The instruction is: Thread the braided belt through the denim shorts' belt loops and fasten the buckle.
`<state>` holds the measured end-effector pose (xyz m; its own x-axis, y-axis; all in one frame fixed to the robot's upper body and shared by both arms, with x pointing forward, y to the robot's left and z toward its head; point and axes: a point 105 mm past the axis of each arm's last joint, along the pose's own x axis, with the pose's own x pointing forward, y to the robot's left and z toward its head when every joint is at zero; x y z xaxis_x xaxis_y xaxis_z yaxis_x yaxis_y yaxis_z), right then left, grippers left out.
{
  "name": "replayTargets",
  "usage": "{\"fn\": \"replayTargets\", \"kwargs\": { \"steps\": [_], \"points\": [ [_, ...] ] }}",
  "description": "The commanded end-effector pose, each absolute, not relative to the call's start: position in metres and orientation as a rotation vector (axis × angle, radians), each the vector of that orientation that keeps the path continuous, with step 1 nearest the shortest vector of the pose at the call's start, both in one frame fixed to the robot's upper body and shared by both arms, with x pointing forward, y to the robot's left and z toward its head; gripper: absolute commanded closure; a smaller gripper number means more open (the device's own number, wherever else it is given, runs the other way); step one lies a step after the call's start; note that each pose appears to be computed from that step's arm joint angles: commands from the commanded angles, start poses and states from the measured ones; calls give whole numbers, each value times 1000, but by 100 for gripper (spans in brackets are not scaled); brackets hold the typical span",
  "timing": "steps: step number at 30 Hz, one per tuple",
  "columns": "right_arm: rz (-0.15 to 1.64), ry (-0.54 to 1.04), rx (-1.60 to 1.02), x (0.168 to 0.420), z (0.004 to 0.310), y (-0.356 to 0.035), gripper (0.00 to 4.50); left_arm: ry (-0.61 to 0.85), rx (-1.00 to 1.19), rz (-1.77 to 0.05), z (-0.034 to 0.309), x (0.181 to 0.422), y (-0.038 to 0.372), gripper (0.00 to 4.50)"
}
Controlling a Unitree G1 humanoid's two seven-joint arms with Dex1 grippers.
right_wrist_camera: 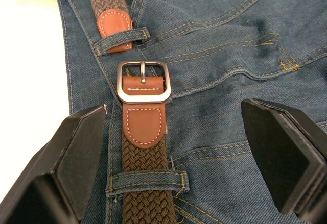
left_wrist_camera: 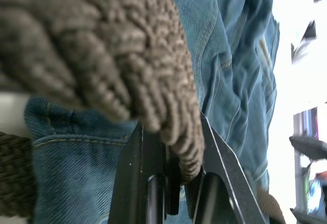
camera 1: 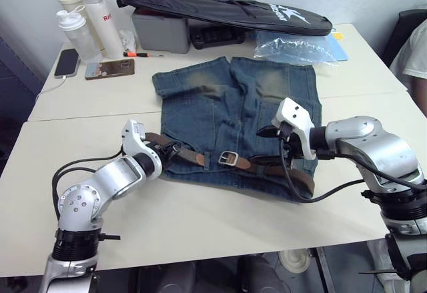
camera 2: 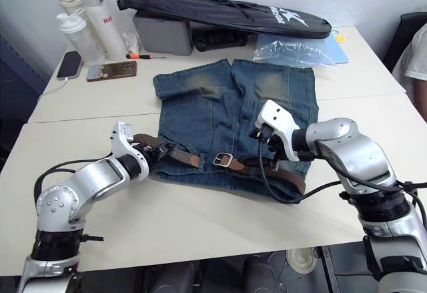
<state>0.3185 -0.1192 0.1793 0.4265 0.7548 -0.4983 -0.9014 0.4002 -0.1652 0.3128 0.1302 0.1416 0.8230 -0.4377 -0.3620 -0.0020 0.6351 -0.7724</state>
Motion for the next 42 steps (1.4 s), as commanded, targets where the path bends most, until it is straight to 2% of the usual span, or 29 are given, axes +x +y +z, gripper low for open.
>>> {"fn": "replayTargets", "kwargs": {
  "steps": [1,8,13,17,29,33,42],
  "points": [
    [1083,331,-473,318,189,-115,3,560,-871,-258,144,307,123,450],
    [1086,327,-493,317,191,-113,3,657,-825,-227,120,302,109,450],
    [1094,323,-503,315,192,-111,3,677,-790,-249,118,306,99,450],
    [1175,305,-524,301,191,-101,3,719,-767,-280,112,309,87,450],
    [1203,305,-558,291,187,-98,3,740,-666,-372,107,316,71,450],
    [1245,323,-583,283,184,-98,3,745,-555,-471,108,316,63,450],
    [1201,349,-604,281,177,-105,3,723,-457,-564,115,332,58,450]
  ]
}}
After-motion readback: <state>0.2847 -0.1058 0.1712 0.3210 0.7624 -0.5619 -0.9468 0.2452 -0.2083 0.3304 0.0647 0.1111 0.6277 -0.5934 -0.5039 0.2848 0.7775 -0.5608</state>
